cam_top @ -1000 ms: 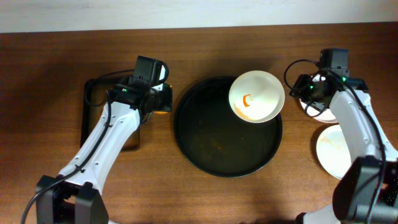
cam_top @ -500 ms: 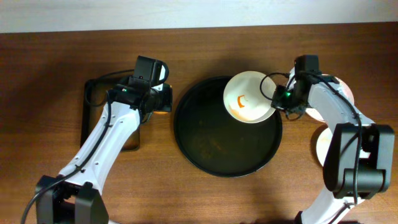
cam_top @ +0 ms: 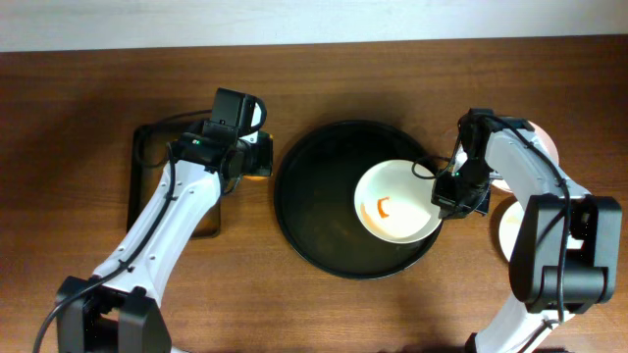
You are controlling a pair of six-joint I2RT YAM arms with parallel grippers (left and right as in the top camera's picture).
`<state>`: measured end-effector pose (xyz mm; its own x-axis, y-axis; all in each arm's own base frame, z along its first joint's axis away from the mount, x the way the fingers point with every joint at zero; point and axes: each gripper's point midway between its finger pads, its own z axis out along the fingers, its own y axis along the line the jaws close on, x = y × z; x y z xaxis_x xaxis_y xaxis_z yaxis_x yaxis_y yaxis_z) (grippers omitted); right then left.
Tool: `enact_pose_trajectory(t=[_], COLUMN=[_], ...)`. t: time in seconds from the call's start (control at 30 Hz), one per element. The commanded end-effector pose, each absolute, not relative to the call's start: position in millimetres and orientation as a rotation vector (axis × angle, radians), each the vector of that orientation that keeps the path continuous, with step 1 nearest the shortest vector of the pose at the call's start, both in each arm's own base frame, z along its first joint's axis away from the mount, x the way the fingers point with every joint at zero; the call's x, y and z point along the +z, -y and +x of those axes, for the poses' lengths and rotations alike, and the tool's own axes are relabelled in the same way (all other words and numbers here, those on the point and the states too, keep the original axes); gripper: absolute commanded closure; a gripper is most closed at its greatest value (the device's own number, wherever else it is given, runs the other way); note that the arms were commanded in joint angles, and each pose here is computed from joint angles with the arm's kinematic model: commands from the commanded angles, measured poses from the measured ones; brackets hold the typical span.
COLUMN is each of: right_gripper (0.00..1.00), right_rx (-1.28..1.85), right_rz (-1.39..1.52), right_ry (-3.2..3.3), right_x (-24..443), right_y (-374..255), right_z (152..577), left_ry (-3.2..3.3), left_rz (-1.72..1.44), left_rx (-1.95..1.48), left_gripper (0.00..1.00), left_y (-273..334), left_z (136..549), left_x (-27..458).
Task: Clean dirty plates on tray and stack at the side
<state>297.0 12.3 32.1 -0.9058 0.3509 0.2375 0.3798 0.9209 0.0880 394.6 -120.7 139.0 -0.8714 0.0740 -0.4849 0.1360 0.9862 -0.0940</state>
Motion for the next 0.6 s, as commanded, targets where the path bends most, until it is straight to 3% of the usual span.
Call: enact_pose_trajectory(t=[0.0, 0.13, 0.3, 0.57], right_gripper=[0.96, 0.96, 0.96, 0.96], right_rx=[-0.035, -0.01, -0.01, -0.01], right_rz=[-0.541, -0.537, -0.537, -0.536], right_ry=[2.856, 2.851, 2.851, 2.851], right_x=[31, 31, 31, 31], right_y=[3, 6, 6, 6], right_z=[290, 288, 288, 288], left_ry=[-2.587, -2.544, -2.529, -2.581], left_rz=[0.209, 0.388, 0.557, 0.586], left_rx=[-0.356, -0.523, -0.993, -1.504], left_gripper=[0.99, 0.99, 1.0, 1.0], left_y=[146, 207, 307, 371], left_z=[392, 378, 346, 315], left_x=[155, 156, 139, 98])
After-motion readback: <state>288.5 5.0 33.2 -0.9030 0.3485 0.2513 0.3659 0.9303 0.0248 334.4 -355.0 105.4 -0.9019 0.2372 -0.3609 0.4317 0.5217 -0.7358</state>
